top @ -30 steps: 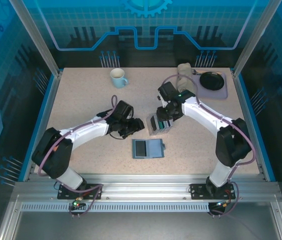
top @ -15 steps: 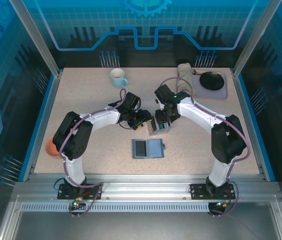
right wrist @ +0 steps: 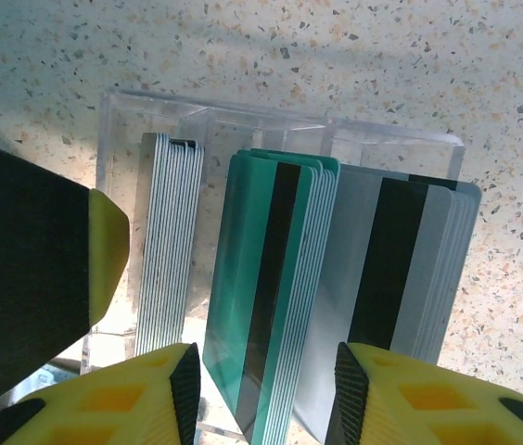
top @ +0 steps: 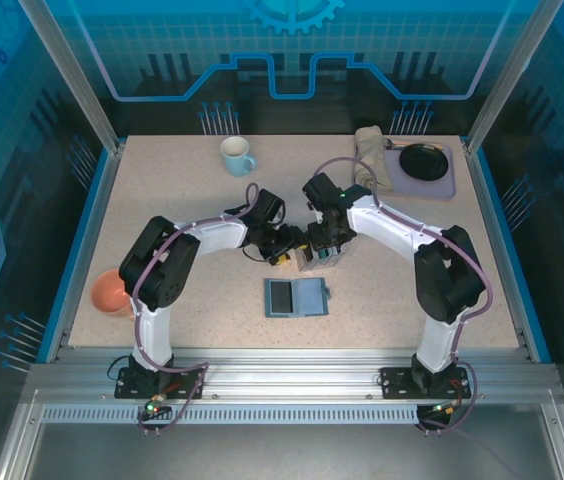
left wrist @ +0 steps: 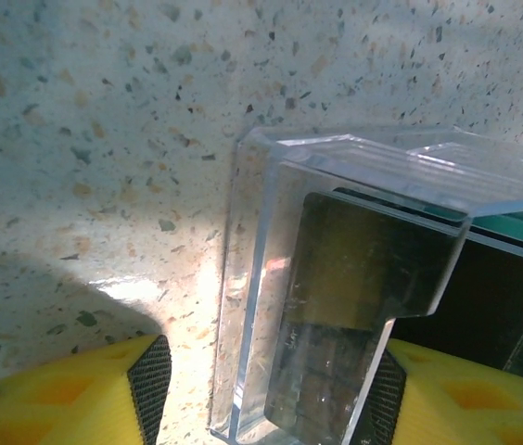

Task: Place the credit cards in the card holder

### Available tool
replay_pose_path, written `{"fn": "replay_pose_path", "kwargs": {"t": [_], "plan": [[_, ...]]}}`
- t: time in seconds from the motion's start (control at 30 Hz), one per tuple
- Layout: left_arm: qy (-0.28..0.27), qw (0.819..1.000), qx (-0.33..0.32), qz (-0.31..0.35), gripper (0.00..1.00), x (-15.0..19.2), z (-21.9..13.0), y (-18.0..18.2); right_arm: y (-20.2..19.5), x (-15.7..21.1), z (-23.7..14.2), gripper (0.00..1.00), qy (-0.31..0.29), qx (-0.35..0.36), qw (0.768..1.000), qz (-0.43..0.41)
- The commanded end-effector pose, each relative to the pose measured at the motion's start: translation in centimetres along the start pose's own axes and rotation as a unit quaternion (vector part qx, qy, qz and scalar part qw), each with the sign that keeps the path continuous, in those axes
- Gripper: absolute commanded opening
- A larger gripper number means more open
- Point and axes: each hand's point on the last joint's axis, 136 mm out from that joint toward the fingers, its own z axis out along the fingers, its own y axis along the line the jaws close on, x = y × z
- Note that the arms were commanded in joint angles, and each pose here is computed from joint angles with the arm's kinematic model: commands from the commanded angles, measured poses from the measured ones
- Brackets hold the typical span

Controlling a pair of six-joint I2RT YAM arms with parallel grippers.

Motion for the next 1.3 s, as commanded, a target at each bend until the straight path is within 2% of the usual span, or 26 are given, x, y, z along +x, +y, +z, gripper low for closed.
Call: {"fn": "replay_pose_path", "kwargs": {"t": [0.0, 0.47, 0.73, 1.03, 1.27], "plan": [[0.017, 1.0, -0.013, -0.022, 0.59, 0.7, 0.6, 1.5, 0.3, -0.2, 0.1, 0.45, 0.0, 0.016, 1.0, -0.012], [0.016, 0.999, -0.015, -0.026, 0.57, 1.0, 0.6, 2.0, -0.2, -0.2, 2.0, 0.36, 0.012, 0.091, 0.995, -0.048], [0.015, 0.999, -0.013, -0.028, 0.57, 1.0, 0.5, 2.0, -1.4, -0.6, 1.4, 0.37, 0.002, 0.145, 0.988, -0.057], [0.016, 0.999, -0.013, -0.029, 0.57, 1.1, 0.5, 2.1, -1.4, -0.6, 0.6, 0.3, -0.002, 0.144, 0.988, -0.06], [0.016, 0.999, -0.013, -0.029, 0.57, 1.1, 0.5, 2.2, -1.5, -0.7, 0.3, 0.3, -0.006, 0.161, 0.985, -0.068]]}}
